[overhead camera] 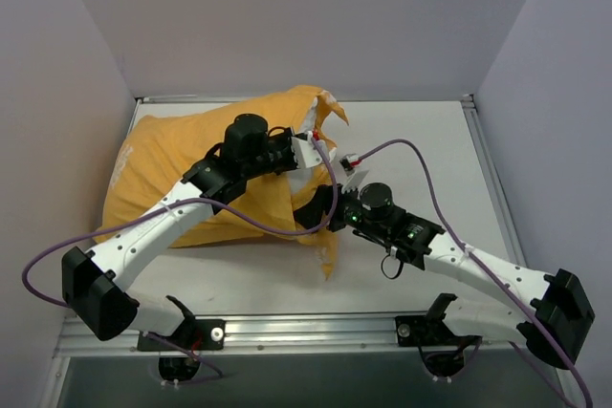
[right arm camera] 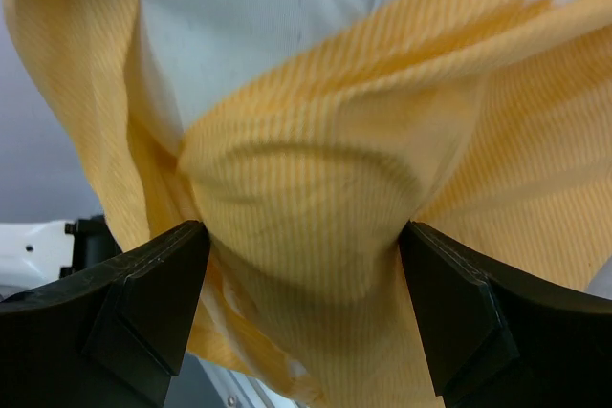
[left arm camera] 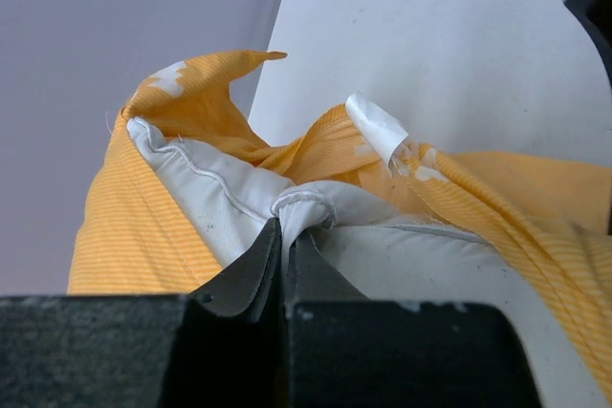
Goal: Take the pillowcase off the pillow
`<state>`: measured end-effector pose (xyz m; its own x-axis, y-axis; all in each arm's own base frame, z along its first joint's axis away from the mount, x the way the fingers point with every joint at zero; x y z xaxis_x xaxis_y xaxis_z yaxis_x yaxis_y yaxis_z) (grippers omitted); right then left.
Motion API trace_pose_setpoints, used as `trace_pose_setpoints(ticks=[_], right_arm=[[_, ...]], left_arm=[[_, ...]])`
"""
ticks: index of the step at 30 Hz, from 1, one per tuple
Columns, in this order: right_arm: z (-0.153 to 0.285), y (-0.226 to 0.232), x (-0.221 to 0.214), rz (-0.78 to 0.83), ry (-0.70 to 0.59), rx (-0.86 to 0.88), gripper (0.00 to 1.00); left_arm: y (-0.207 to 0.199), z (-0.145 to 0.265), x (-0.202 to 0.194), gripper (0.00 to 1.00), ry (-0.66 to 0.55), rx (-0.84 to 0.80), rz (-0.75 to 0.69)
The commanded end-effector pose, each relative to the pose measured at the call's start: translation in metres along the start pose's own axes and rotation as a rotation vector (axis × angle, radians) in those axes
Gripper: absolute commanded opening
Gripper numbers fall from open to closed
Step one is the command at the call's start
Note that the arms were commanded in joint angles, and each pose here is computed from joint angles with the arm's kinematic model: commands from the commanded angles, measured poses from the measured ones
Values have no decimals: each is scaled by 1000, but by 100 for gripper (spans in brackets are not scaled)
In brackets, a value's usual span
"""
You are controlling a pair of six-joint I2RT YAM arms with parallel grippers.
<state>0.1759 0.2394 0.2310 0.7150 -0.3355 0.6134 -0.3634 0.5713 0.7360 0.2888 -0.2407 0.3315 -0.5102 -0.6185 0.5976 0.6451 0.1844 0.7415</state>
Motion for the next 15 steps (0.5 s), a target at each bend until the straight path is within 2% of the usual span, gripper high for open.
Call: trace_pose_setpoints(ticks=[1,3,6,9,10,11,12,13,15], right_arm=[[-3,7,-9,56,-13,45,83],[-4,-4,-17,64,-13,2,83],[-5,-20,-26,59,-21,-42,76],[-6,-31,-34,65,-22,-60,59],[-7,-34,-35,61,-27,-66,44],[-8,-38,-38,58,-25,-70,35],[-9,-38,-38,57,-28,-69,13],[-10,-39,-39,52,-30,-65,1],[-11,-38,-39,42,-39,-50,0]], left_arm=[[63,23,40,2,-125,248,-59],[70,26,43,2,-129,264,-53],[76,29,45,2,-131,274,-51],[82,33,46,2,-128,298,-30],[87,35,49,2,-137,311,-18],[90,36,48,2,-136,321,-13],[93,37,49,2,-135,336,0],[98,39,51,2,-141,353,4],[104,41,51,2,-139,374,31]])
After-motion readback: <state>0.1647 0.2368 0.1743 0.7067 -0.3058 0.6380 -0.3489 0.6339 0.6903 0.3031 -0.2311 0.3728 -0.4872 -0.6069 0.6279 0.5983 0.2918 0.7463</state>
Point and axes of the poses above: each gripper's point midway between its finger pads, its own z axis back along the fingers, its own y axis along the line the jaws close on, x = y × z, the point moved 8 cm from there along z, back along the fingers, and after that the axes turned 11 degrees about -z, right-handed, at the moved point
